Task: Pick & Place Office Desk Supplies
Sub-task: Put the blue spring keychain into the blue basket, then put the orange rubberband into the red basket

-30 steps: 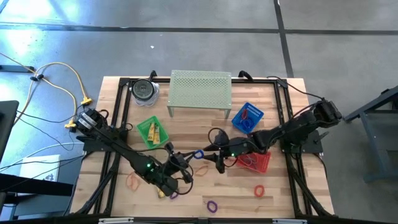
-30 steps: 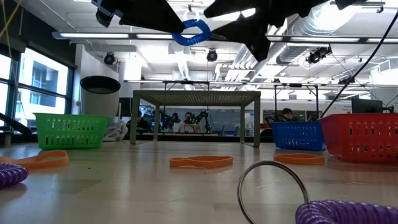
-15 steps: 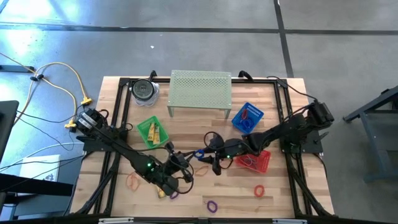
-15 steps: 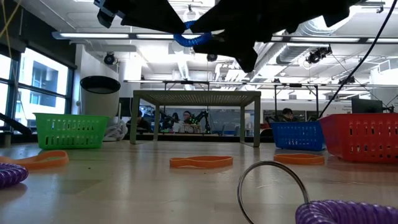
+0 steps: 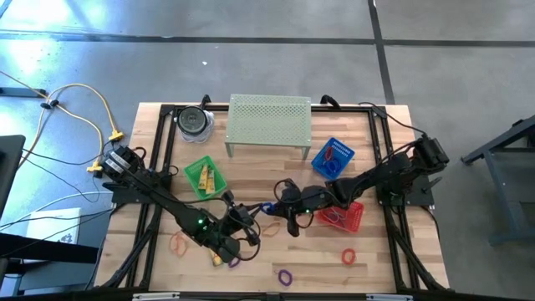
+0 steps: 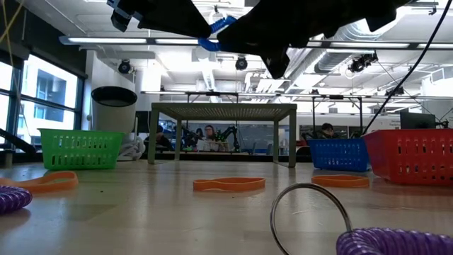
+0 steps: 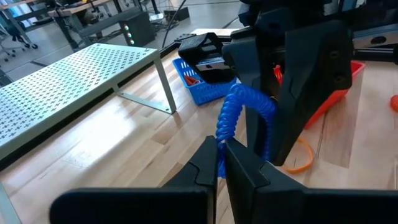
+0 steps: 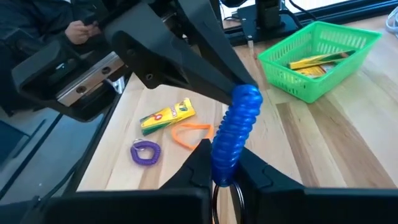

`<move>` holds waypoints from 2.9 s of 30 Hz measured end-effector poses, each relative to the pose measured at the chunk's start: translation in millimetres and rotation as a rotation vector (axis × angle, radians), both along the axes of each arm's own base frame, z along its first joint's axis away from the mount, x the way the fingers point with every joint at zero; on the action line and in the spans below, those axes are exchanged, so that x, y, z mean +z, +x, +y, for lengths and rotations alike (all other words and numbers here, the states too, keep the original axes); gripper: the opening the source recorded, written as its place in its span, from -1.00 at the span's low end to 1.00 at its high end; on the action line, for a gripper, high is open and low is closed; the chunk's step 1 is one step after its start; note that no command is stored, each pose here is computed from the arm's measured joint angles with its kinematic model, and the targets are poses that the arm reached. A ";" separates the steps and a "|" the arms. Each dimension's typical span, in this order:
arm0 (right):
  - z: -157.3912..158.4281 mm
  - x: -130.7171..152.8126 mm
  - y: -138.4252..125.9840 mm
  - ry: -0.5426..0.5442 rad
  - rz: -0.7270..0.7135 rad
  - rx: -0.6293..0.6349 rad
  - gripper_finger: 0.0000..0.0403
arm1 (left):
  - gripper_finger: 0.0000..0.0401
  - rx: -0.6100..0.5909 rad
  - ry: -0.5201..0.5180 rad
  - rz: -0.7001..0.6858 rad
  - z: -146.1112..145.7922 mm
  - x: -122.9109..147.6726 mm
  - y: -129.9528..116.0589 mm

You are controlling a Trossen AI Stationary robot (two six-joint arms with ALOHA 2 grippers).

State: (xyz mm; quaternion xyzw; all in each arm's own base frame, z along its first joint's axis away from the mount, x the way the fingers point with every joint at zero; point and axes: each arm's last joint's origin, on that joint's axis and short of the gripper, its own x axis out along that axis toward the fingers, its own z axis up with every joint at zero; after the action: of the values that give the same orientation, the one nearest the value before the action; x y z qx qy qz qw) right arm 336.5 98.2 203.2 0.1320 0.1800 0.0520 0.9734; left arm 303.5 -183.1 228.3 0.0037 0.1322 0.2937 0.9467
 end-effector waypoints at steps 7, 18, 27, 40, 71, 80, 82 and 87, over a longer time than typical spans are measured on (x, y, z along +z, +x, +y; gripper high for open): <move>-0.1 -0.6 -0.2 -0.009 0.006 0.002 -0.93 | -0.91 0.000 0.000 0.000 0.0 0.0 0.0; -0.5 -3.4 -1.2 -0.023 0.034 0.002 -0.93 | -0.14 -0.070 -0.044 0.034 -0.5 -1.2 1.7; 0.3 -16.6 -11.2 -0.081 0.203 -0.019 -0.93 | 0.21 -0.085 -0.057 0.029 -3.1 -0.8 0.9; -18.9 30.0 -77.8 -0.294 0.379 -0.347 -0.93 | 0.22 -0.119 -0.064 0.036 -9.8 -1.0 -3.1; -139.6 -28.3 -167.1 0.020 0.626 -0.807 -0.81 | 0.22 -0.147 -0.160 0.024 -10.5 -2.2 -2.1; -142.2 -31.3 -164.5 0.013 0.635 -0.819 -0.24 | 0.22 -0.174 -0.181 0.037 -11.4 -2.8 -1.9; -142.4 -29.4 -163.2 0.015 0.609 -0.816 -0.11 | 0.22 -0.174 -0.181 0.037 -11.4 -2.8 -1.9; -141.9 -14.3 -160.4 -0.002 0.523 -0.786 0.08 | 0.22 -0.174 -0.181 0.038 -11.3 -2.8 -1.9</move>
State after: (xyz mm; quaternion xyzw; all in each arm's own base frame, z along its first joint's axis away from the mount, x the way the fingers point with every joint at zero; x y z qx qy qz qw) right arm 176.1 -43.7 188.9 0.1977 0.3555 -0.3557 0.8414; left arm 301.6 -194.4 225.5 -0.0648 0.1752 0.1972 0.9624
